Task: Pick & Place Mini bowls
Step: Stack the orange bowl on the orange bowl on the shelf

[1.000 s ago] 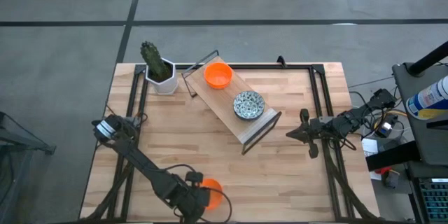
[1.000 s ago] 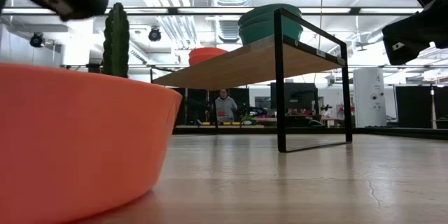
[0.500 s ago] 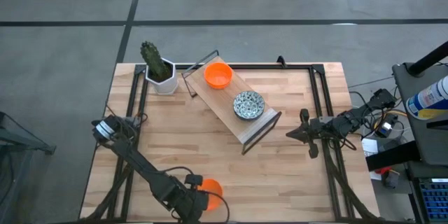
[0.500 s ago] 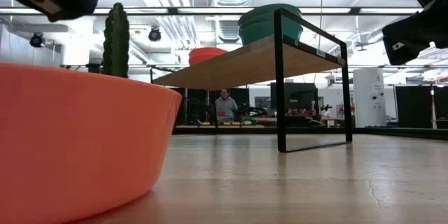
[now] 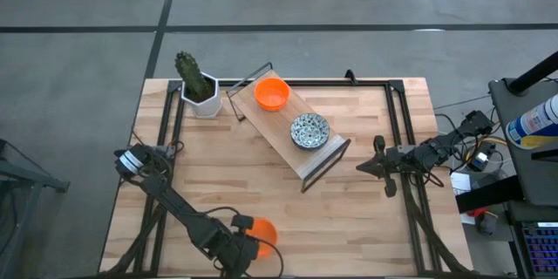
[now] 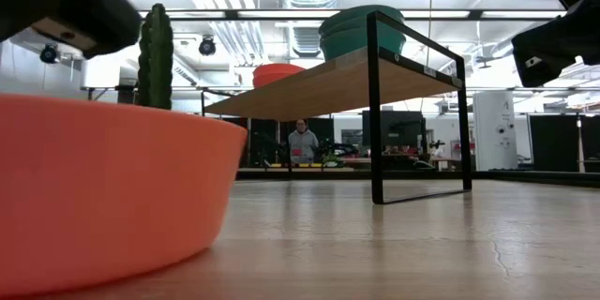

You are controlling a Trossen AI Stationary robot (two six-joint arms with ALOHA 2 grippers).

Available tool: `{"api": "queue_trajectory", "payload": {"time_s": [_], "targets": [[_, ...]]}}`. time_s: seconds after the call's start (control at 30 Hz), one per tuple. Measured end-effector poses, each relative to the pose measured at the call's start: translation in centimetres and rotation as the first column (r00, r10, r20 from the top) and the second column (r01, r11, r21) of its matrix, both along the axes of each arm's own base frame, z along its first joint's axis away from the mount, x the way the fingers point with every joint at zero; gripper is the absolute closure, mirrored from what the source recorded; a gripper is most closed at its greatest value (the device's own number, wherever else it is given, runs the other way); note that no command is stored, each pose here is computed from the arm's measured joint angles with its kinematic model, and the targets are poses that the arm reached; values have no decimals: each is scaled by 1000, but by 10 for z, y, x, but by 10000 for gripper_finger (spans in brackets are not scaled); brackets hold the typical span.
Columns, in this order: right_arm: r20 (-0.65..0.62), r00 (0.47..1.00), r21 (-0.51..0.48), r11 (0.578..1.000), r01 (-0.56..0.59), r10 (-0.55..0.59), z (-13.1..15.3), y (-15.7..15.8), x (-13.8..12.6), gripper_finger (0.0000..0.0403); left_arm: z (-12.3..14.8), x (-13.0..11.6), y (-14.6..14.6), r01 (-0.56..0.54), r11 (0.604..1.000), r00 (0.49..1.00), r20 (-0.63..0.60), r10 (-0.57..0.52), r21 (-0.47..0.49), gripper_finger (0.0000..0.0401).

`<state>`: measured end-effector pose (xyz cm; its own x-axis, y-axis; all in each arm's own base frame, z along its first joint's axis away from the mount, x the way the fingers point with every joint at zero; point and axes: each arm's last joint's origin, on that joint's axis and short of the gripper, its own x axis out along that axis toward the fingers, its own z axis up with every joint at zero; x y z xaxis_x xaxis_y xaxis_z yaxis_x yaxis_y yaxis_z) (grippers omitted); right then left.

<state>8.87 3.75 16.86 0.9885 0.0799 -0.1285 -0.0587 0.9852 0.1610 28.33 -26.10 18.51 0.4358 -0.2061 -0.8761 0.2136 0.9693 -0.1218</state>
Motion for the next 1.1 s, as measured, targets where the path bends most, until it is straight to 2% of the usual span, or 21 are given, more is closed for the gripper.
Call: {"api": "queue_trajectory", "payload": {"time_s": [0.13,0.3,0.5,0.7,0.83,1.1], "targets": [[0,1000,0,1000,0,0,0,0,0,394,0,2,2,-9,1000,1000,21,9,22,320],[0,1000,0,1000,0,0,0,0,0,394,0,6,6,-25,999,1000,20,24,21,386],[0,1000,0,1000,0,0,0,0,0,394,9,8,12,-37,998,999,-14,38,44,398],[0,1000,0,1000,0,0,0,0,0,394,49,7,14,-50,990,994,-88,62,136,400],[0,1000,0,1000,0,0,0,0,0,394,84,8,20,-74,973,994,-62,90,219,400],[0,1000,0,1000,0,0,0,0,0,394,150,8,44,-158,939,987,8,163,307,401]]}}
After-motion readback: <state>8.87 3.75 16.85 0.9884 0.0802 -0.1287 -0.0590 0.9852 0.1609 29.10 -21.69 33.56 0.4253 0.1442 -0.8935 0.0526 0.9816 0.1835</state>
